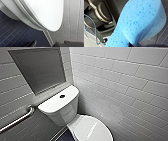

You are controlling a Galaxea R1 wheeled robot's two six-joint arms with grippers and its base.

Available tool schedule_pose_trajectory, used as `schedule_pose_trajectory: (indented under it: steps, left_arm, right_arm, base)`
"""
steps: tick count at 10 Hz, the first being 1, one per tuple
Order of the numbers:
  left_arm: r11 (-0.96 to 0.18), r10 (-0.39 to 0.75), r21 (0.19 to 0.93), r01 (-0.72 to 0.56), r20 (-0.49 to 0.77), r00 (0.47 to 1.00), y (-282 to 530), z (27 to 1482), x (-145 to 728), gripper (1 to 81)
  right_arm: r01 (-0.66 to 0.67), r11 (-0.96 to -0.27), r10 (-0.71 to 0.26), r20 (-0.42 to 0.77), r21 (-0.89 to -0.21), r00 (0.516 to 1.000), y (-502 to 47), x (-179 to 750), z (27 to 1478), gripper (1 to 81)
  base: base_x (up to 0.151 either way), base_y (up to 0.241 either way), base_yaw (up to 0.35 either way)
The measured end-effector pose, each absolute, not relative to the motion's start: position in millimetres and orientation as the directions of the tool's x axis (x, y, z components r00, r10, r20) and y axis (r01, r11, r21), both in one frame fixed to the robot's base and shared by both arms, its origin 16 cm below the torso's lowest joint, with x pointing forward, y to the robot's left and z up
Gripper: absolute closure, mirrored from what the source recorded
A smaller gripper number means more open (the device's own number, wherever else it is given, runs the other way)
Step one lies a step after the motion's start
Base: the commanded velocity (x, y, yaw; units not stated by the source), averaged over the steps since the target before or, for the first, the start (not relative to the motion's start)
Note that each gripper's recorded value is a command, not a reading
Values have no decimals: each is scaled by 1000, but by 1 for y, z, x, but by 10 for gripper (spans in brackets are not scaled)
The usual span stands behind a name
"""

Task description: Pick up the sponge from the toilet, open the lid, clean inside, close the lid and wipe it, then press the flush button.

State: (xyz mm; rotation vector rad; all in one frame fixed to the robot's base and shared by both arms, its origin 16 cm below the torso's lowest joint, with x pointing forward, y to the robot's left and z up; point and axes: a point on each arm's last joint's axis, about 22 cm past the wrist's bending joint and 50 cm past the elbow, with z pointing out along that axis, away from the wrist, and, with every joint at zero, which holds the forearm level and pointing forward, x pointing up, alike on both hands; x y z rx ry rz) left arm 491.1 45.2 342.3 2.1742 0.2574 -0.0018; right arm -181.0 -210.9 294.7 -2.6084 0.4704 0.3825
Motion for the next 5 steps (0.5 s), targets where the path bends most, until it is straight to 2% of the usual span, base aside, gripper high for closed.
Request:
schedule_pose_trajectory:
  steps: [3,5]
  left_arm:
    - [-525,325,805,277,-111,939,37,335,516,10]
    - [-513,348,810,283,-105,932,32,337,523,10]
  right_arm:
    - [-391,-838,-252,-366,-381,896,-199,-187,295,811]
    - [-391,-838,-252,-366,-381,896,-198,-187,295,811]
  base:
    - [0,0,0]
    - [0,0,0]
